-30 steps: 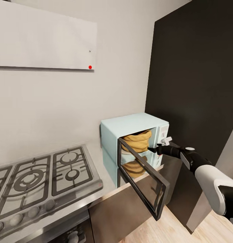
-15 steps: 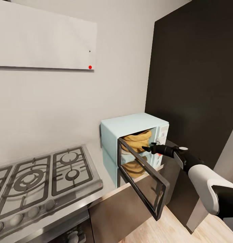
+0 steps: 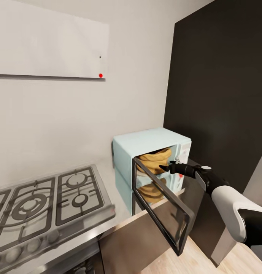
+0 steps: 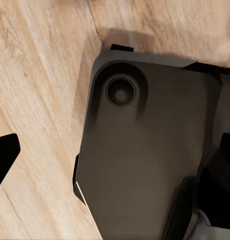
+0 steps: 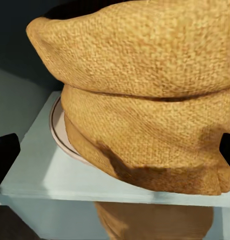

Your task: In the kitchen, take the popcorn bag from the countertop, put it into the microwave, and heat it until the popcorn is cooked so the cooked popcorn ends up inside the bag.

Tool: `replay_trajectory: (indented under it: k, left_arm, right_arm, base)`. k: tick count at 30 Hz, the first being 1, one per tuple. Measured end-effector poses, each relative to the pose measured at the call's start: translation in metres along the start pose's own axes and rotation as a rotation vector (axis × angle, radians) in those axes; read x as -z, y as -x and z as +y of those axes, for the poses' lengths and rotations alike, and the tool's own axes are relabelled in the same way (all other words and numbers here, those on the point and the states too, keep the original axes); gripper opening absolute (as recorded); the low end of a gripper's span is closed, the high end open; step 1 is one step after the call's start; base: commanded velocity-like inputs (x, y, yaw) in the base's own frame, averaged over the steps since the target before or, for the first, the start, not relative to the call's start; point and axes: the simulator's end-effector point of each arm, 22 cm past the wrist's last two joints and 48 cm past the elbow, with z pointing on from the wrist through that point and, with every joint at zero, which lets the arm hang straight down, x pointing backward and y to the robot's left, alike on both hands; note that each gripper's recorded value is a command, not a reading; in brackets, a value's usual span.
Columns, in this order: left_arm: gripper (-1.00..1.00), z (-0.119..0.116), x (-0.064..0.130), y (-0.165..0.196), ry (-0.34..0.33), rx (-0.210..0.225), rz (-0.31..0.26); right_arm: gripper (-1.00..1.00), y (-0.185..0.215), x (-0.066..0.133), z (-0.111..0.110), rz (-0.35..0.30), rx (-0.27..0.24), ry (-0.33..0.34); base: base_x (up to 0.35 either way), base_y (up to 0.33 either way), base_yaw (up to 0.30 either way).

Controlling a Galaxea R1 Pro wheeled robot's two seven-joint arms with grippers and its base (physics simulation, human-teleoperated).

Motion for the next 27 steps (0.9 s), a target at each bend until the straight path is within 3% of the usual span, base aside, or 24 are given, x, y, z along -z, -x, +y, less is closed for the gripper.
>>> replay_trajectory:
  k: [5, 9, 27]
  left_arm:
    - [1.0, 0.0, 0.0, 0.0, 0.0, 0.0, 0.0]
    - [1.0, 0.0, 0.0, 0.0, 0.0, 0.0, -0.001]
    - [1.0, 0.0, 0.0, 0.001, 0.0, 0.0, -0.001]
  right_arm:
    - [1.0, -0.001, -0.001, 0.002, 0.001, -0.001, 0.004]
    - [1.0, -0.016, -0.008, 0.016, -0.006, 0.003, 0.034]
    - [1.0, -0.021, -0.01, 0.019, -0.003, 0.002, 0.044]
  base:
    - [0.157, 0.0, 0.0]
    - [0.158, 0.0, 0.0]
    - [0.12, 0.0, 0.0]
